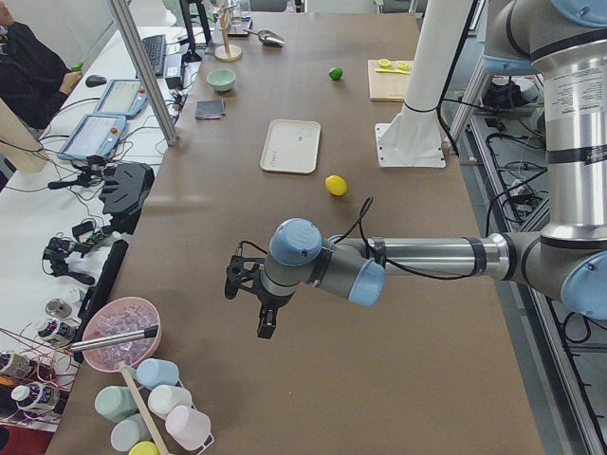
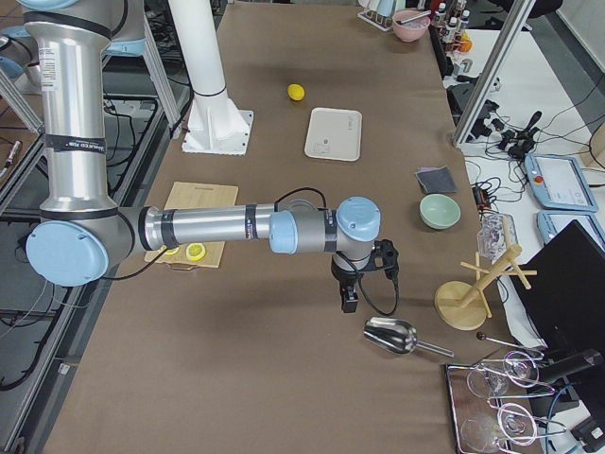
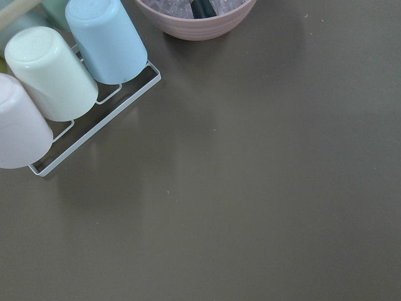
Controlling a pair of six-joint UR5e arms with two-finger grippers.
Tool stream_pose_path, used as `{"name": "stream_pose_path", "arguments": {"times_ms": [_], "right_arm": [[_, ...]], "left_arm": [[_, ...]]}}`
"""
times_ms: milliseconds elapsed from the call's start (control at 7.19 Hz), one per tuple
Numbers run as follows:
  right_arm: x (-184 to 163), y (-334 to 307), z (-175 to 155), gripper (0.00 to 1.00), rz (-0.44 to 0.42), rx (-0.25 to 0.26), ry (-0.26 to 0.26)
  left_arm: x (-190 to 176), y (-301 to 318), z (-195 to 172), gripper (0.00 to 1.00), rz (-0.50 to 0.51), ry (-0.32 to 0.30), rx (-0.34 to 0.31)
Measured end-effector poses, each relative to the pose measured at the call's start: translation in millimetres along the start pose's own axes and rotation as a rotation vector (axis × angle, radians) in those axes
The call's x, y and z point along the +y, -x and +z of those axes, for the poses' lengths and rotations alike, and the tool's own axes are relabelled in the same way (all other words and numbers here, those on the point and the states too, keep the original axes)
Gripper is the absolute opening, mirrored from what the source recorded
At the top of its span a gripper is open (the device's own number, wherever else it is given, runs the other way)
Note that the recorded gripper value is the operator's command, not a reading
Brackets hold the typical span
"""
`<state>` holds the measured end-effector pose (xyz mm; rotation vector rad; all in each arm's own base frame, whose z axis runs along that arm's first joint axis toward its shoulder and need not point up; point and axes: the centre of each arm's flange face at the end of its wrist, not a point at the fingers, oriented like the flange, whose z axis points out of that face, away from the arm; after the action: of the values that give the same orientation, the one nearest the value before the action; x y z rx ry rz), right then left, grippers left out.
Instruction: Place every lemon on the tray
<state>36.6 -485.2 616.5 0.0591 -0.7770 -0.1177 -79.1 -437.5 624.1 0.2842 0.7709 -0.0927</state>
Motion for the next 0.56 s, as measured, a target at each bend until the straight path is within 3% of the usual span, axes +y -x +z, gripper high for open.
{"name": "stream_pose_path", "arguments": {"times_ms": [557], "right_arm": [[3.0,-2.5,1.7,1.0,0.005,0.0,0.003]], "left_arm": [[0.3,0.7,1.5,0.98,-0.001,0.004,0.004]]}}
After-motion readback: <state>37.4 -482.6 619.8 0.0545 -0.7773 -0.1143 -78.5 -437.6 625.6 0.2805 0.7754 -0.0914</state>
